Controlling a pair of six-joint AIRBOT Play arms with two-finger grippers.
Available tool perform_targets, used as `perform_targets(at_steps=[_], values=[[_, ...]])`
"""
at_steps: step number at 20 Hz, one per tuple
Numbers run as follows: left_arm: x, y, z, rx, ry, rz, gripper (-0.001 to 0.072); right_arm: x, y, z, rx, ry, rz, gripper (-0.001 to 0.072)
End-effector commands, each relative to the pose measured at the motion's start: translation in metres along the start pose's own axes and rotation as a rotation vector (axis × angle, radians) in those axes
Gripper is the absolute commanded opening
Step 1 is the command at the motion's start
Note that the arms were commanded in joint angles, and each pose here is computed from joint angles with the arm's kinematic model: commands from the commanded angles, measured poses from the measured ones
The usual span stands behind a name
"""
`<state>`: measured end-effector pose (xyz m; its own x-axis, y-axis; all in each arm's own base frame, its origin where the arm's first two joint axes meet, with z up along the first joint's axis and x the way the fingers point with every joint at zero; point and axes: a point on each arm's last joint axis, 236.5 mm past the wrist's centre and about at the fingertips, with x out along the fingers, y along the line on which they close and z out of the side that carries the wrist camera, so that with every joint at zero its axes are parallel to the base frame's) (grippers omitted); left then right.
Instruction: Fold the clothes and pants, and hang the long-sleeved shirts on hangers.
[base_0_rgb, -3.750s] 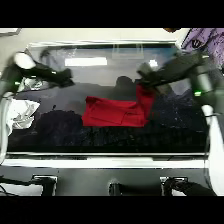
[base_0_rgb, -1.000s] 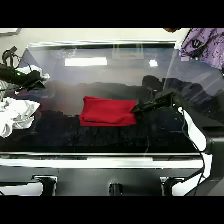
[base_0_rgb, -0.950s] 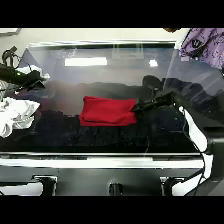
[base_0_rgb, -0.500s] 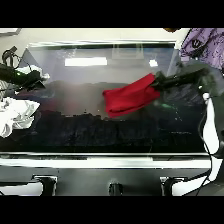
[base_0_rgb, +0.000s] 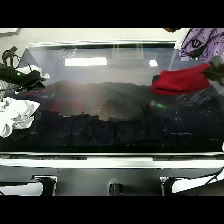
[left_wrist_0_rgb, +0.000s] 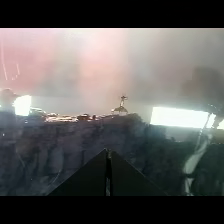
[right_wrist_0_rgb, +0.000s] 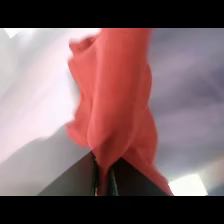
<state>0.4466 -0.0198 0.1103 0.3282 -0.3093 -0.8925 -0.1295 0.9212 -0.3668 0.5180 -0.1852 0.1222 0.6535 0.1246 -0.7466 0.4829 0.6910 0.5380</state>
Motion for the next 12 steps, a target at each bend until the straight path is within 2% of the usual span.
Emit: perform_targets(at_steps=[1,3,6,12], values=[[0.0,0.0,0.0,0.006,0.0,0.0,0.0019,-0.04,-0.107,0.023,0.088,-0.039,-0.236,0.0032],[0.0,0.0,0.0,0.006,-0.001,0.0,0.0019,-0.06,-0.161,0.013,0.145,-0.011,-0.348,0.0031],[0.0,0.0,0.0,0.006,-0.001,0.0,0.0019,-0.076,-0.216,-0.021,0.252,0.038,-0.409,0.0031],[0.0,0.0,0.0,0.006,-0.001,0.0,0.0019,-0.089,-0.285,-0.15,0.436,0.147,-0.539,0.0031]])
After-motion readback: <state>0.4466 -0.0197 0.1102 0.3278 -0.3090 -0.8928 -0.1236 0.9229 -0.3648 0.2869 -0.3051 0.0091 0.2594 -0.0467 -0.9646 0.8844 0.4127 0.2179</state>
